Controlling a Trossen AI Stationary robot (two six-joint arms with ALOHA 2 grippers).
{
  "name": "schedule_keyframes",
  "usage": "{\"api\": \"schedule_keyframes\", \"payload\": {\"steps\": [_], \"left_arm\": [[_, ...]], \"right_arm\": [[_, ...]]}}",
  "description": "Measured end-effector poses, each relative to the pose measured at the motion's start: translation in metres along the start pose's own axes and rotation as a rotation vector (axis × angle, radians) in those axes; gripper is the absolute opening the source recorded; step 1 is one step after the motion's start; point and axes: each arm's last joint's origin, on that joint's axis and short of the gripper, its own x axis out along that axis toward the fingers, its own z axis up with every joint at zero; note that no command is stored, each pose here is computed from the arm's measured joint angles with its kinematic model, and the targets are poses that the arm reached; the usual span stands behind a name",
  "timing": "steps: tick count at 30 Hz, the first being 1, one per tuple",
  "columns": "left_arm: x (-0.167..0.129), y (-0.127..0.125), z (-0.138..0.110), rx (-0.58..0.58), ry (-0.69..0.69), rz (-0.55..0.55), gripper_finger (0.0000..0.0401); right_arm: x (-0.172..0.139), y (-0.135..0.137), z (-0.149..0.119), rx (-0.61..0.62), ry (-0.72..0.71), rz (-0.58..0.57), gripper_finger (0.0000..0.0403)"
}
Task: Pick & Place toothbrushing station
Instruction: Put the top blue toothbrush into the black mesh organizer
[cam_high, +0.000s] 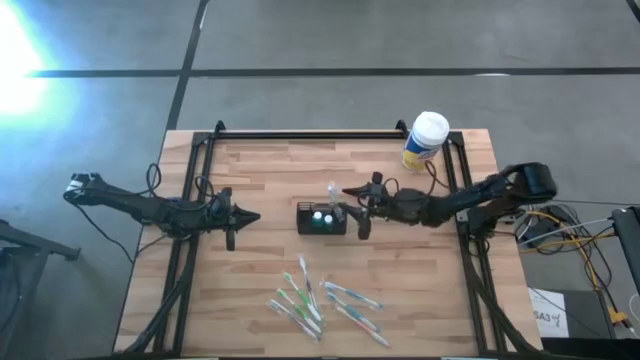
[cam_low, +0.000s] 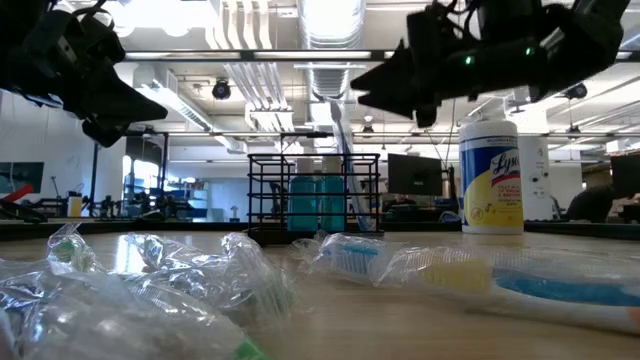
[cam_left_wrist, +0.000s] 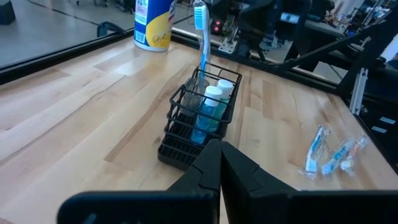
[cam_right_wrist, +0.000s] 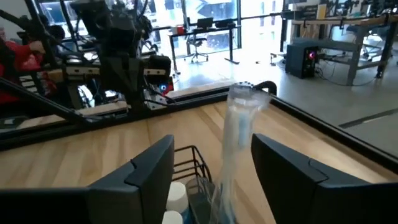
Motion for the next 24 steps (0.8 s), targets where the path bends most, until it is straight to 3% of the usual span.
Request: {"api": "schedule_keyframes", "payload": {"steps": [3,5,9,18,24], "left_arm": [[0.000,0.000,0.000,-0.008,0.001,-0.004,0.0003],[0.000,0.000,0.000,-0.024,0.003,-0.007,0.0003],[-0.001,-0.001,0.003,-0.047,-0.006,-0.012,0.0003],[-0.001,-0.003,0.008,-0.057,-0.039,-0.031,0.0003],[-0.001,-0.004,0.011,-0.083,-0.068,-0.040,0.0003]], "right_arm": [[-0.009,0.011,0.019,-0.001,0.072,0.082,0.0209],[-0.015,0.022,0.030,-0.006,0.206,0.102,0.0207],[-0.030,0.046,0.034,-0.050,0.507,0.027,0.0206],[-0.047,0.097,0.023,-0.034,0.721,0.014,0.0206],[-0.048,0.122,-0.006,-0.037,0.857,0.038,0.0206]]}}
